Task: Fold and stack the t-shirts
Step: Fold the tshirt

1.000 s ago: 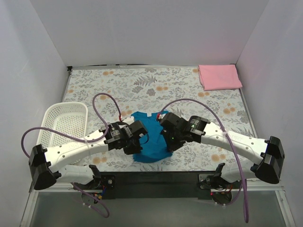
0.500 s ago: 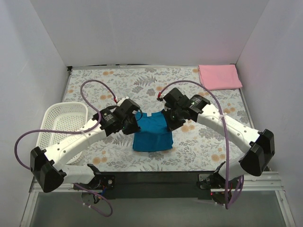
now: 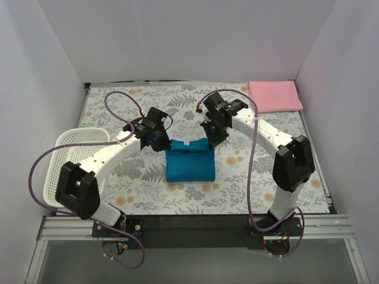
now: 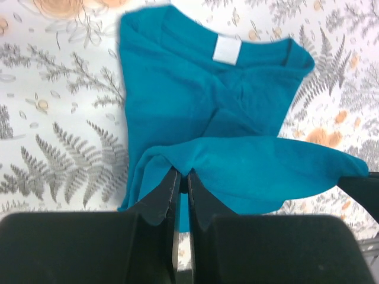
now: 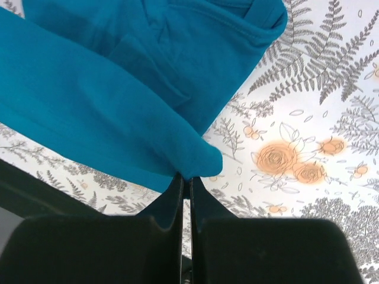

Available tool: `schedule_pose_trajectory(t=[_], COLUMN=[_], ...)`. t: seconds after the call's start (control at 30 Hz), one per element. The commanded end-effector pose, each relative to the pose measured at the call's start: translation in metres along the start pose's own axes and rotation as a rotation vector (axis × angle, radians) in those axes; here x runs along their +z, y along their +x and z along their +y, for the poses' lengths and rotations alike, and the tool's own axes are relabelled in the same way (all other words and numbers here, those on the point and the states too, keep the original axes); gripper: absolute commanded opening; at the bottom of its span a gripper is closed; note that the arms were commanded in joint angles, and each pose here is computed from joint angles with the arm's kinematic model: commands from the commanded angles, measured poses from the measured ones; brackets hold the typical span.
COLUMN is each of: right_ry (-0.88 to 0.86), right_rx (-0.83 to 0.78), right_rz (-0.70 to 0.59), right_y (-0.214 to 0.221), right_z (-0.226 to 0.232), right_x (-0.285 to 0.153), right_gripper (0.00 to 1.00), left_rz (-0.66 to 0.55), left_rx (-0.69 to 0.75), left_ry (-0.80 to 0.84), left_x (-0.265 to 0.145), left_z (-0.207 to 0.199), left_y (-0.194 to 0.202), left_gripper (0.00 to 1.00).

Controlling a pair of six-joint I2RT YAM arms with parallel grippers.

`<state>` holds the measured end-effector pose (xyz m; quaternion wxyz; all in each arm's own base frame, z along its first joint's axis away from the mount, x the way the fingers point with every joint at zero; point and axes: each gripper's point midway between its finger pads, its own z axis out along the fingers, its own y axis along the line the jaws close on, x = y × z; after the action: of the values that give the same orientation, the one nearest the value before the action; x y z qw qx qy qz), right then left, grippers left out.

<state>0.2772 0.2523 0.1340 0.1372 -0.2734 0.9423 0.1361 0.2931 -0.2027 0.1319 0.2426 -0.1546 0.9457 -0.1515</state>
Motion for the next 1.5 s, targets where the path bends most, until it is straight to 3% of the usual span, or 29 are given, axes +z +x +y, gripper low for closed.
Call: schedule_pose_trajectory(t=[0.0,0.33,0.73,0.9,1.0,1.07,1.1,1.17,1.33,1.37,1.47], right_ry=[-0.022,-0.011,0.006,0.025,0.06,0.075,0.088,0.09,-0.039,-0.073,-0.33], right_rx=[-0.033,-0.024,-0.007,0.005,0.027,0.044,0.047,0.061,0.056,0.056,0.021], right_rz=[-0.028,-0.01,-0.027,-0.067,-0.1,-0.141,-0.187,-0.271,-0.373,-0.364,-0.408], right_y=[-0.023,-0.037,-0.04,-0.044,-0.048,-0.053,-0.059,-0.064,-0.067,-0.059,-0.057], right_z=[-0.008,-0.034,-0.045,-0.047,-0.052,-0.053,-0.053,-0.052,-0.042,-0.04,-0.004], right_x=[0.009,0.053,0.072,0.067,0.062,0.056,0.043,0.026,0.015,0.02,0.02], right_gripper=[0.01,0.01,0.02,0.12,0.25,0.27,0.3,0.36,0.41,0.41,0.41], left_rz=[-0.05,-0.012,-0.024,-0.078,-0.111,-0.126,-0.145,-0.171,-0.229,-0.191,-0.167], left_rx=[0.006,-0.035,-0.082,-0.102,-0.098,-0.097,-0.102,-0.104,-0.062,-0.044,-0.03], left_ry=[0.038,-0.056,-0.085,-0.095,-0.104,-0.106,-0.092,-0.068,0.084,0.113,0.242], left_x=[0.01,0.056,0.055,0.048,0.045,0.042,0.036,0.029,0.009,0.012,0.012], left_z=[-0.006,0.016,0.032,0.037,0.039,0.039,0.037,0.035,0.017,0.016,-0.002], left_y=[-0.022,-0.02,-0.01,-0.017,-0.024,-0.027,-0.031,-0.033,-0.032,-0.019,-0.008], left_gripper=[0.0,0.0,0.0,0.0,0.11,0.18,0.31,0.44,0.49,0.49,0.46])
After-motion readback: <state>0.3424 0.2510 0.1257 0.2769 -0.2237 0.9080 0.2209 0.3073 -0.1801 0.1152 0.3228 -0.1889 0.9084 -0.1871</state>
